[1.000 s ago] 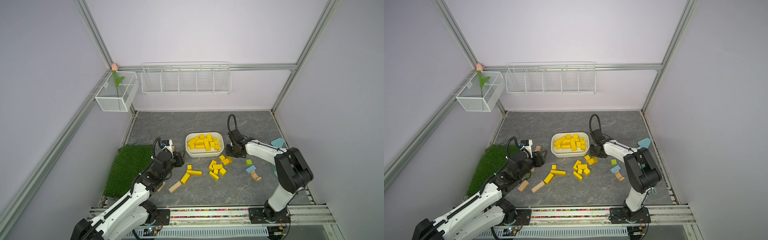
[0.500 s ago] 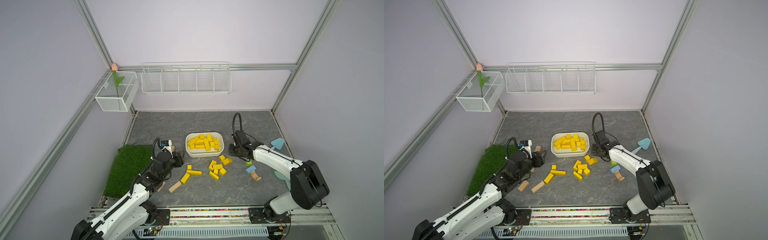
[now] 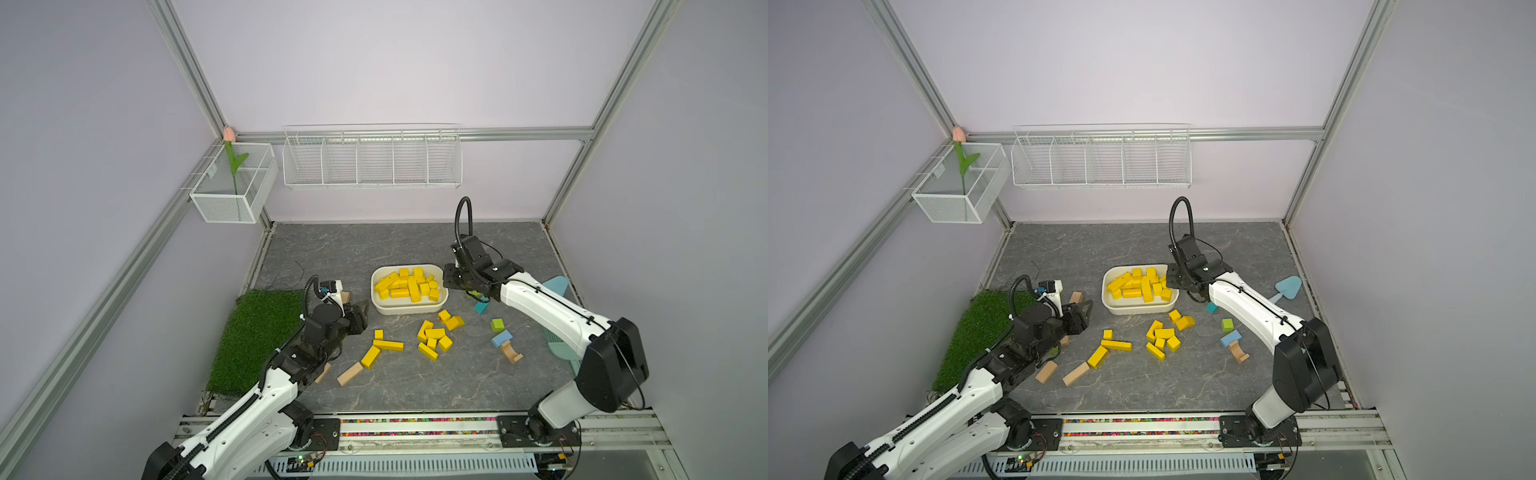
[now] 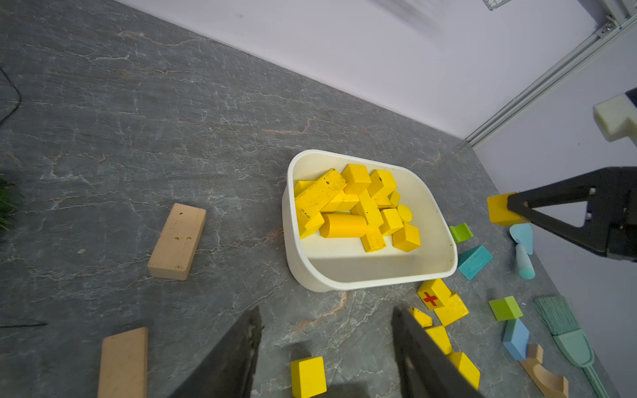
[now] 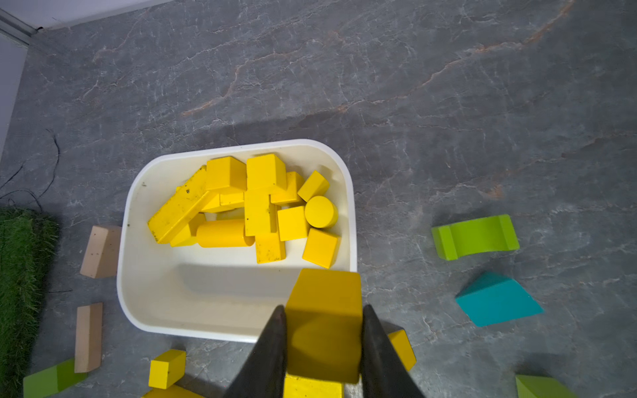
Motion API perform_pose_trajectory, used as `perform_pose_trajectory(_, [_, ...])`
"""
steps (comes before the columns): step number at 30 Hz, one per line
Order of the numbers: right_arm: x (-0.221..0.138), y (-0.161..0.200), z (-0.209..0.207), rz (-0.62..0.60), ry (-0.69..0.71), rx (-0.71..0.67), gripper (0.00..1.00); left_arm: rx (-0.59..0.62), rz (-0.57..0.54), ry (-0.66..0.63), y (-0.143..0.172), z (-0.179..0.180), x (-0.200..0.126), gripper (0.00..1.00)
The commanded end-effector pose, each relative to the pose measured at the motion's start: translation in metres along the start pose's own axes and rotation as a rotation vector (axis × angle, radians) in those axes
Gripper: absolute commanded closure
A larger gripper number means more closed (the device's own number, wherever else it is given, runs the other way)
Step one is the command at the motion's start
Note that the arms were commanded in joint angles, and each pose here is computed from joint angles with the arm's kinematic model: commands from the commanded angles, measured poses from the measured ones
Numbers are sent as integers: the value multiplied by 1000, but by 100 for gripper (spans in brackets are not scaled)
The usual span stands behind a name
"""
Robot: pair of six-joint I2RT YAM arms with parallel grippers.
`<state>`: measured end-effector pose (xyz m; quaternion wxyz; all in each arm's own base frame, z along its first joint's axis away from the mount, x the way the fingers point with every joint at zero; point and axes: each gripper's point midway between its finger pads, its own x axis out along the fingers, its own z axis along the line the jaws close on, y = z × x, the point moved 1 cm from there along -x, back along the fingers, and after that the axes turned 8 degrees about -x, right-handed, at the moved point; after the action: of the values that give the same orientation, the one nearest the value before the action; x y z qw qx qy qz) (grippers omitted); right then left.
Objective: Pick out the yellow building blocks
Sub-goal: Pick up the building block from the center of the board, then place the building block in the storage box.
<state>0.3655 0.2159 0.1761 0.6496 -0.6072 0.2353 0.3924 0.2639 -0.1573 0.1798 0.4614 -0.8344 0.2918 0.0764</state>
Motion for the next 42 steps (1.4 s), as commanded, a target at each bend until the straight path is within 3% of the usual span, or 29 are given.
perform_pose_trajectory(1, [17, 15, 8, 80, -11, -30, 71, -16, -14, 12, -1, 1, -2, 37])
perform_pose_trajectory(12, [49, 7, 31, 127, -46, -52, 70, -28, -27, 12, -3, 4, -4, 36])
perform_pose_trajectory(42, [100, -18, 14, 157, 32, -93, 71, -49, -37, 19, -2, 10, -7, 35])
